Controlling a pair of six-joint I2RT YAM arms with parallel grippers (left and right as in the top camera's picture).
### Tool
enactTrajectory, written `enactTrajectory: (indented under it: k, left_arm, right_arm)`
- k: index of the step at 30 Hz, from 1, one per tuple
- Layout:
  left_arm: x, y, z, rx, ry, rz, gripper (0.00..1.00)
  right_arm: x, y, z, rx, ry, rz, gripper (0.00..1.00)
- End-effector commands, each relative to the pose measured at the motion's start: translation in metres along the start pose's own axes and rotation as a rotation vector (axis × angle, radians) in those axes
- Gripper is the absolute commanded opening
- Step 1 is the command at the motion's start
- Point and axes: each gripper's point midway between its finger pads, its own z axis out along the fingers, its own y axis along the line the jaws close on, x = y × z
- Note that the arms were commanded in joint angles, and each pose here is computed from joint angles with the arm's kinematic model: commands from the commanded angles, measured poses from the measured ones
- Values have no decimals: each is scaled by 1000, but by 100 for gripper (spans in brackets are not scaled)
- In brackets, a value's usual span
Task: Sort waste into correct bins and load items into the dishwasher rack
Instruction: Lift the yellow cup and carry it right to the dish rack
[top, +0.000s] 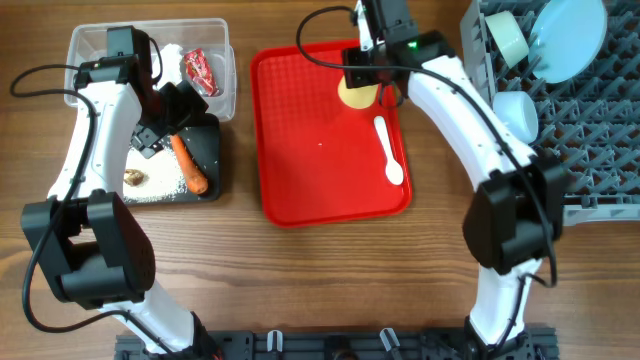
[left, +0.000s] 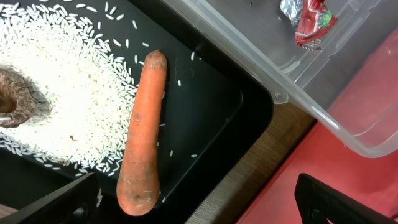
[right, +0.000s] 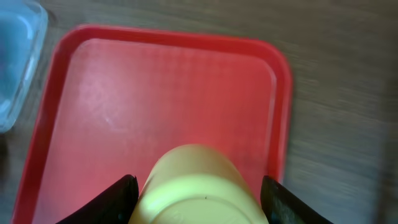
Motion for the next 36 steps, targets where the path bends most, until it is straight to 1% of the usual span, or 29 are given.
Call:
enactTrajectory:
  k: [1, 6, 13, 20, 22, 26, 29, 30, 33, 36]
  left_arm:
    - [-8, -4, -16, 19, -46, 3, 100]
    - [-8, -4, -16, 19, -46, 3, 100]
    - [-8, -4, -16, 19, -46, 3, 100]
    - [-8, -4, -16, 19, -46, 3, 100]
    - [-8, -4, -16, 19, -46, 3, 100]
    - [-8, -4, -16, 19, -46, 3, 100]
    - [-8, -4, -16, 19, -46, 3, 100]
    - [-8, -4, -16, 19, -46, 3, 100]
    - [-8, -4, -16, 19, -46, 3, 100]
    - [-8, -4, -16, 19, -46, 3, 100]
  right_arm:
    - [-14, -17, -64, 97, -74, -10, 48]
    - [-10, -36, -116, 146, -89, 34, 48]
    - [15, -90, -183, 223, -67, 147, 48]
    - [53, -180, -233, 368, -40, 349, 48]
    - [68, -213, -243, 423, -27, 442, 47]
    - [97, -270, -258, 509, -26, 627, 47]
    - [120, -295, -258, 532, -6, 705, 48]
    - [133, -304, -256, 546, 13, 736, 50]
    - [163, -316, -244, 557, 76, 793, 51]
    - [188, -315, -221, 532, 139, 823, 51]
